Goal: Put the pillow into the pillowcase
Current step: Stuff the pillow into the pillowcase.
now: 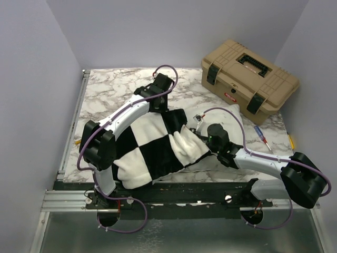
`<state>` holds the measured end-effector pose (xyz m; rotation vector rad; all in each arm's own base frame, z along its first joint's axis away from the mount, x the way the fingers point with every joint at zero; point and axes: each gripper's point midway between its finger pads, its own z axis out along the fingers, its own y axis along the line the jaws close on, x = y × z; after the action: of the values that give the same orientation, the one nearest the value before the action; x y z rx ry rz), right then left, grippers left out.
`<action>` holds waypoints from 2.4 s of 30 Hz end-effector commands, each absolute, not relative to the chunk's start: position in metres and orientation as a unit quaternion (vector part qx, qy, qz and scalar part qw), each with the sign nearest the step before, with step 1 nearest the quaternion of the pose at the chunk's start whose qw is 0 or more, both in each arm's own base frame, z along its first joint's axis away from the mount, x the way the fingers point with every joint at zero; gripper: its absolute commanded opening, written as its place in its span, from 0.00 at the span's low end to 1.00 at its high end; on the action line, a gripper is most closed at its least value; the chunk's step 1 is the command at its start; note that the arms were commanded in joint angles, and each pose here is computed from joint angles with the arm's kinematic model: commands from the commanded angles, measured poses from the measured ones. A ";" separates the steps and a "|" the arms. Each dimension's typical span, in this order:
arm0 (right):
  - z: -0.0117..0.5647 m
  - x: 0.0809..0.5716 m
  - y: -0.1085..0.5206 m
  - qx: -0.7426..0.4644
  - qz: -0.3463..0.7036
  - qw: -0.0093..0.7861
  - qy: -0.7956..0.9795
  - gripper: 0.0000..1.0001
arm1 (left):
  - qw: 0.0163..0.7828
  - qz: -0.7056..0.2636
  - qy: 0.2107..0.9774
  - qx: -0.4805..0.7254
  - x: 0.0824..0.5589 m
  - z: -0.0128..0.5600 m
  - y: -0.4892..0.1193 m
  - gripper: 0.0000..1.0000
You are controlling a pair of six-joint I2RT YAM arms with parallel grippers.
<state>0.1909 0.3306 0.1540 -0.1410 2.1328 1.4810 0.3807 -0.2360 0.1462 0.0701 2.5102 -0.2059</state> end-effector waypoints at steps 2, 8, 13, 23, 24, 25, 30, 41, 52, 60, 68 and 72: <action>0.158 0.193 0.330 -0.055 0.541 0.278 0.792 0.00 | 0.384 -0.150 0.909 0.059 0.390 0.224 -0.273 0.00; 0.166 0.191 0.333 -0.054 0.554 0.275 0.784 0.00 | 0.464 -0.189 0.858 0.114 0.369 0.307 -0.322 0.00; 0.167 0.192 0.342 -0.057 0.567 0.262 0.779 0.00 | 0.476 -0.272 0.817 0.178 0.327 0.356 -0.386 0.00; 0.186 0.193 0.300 -0.046 0.469 0.305 0.828 0.47 | 0.504 -0.139 0.841 0.138 0.318 0.284 -0.328 0.00; 0.193 0.192 0.287 -0.041 0.448 0.320 0.834 0.58 | 0.516 -0.132 0.837 0.129 0.319 0.281 -0.319 0.00; 0.202 0.194 0.273 -0.028 0.426 0.339 0.838 0.65 | 0.528 -0.132 0.830 0.119 0.319 0.280 -0.312 0.00; 0.248 0.204 0.221 -0.017 0.345 0.440 0.829 0.84 | 0.570 -0.166 0.799 0.101 0.313 0.287 -0.295 0.00; 0.265 0.269 0.194 0.005 0.238 0.459 0.856 0.86 | 0.605 -0.171 0.763 0.154 0.289 0.303 -0.267 0.00; 0.236 0.302 0.170 -0.030 0.321 0.381 0.866 0.93 | 0.609 -0.158 0.766 0.130 0.287 0.297 -0.251 0.00; 0.221 0.304 0.235 -0.173 0.495 0.294 0.799 0.86 | 0.616 -0.189 0.753 0.132 0.284 0.317 -0.259 0.00; 0.239 0.286 0.246 -0.185 0.565 0.302 0.745 0.65 | 0.635 -0.244 0.711 0.178 0.269 0.367 -0.272 0.62; 0.240 0.277 0.244 -0.176 0.571 0.306 0.741 0.67 | 0.619 -0.253 0.706 0.233 0.267 0.370 -0.294 0.82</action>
<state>0.2953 0.2389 0.2142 -0.3964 2.0722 1.4112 0.2761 -0.2739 0.3455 0.3937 1.6826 -0.5110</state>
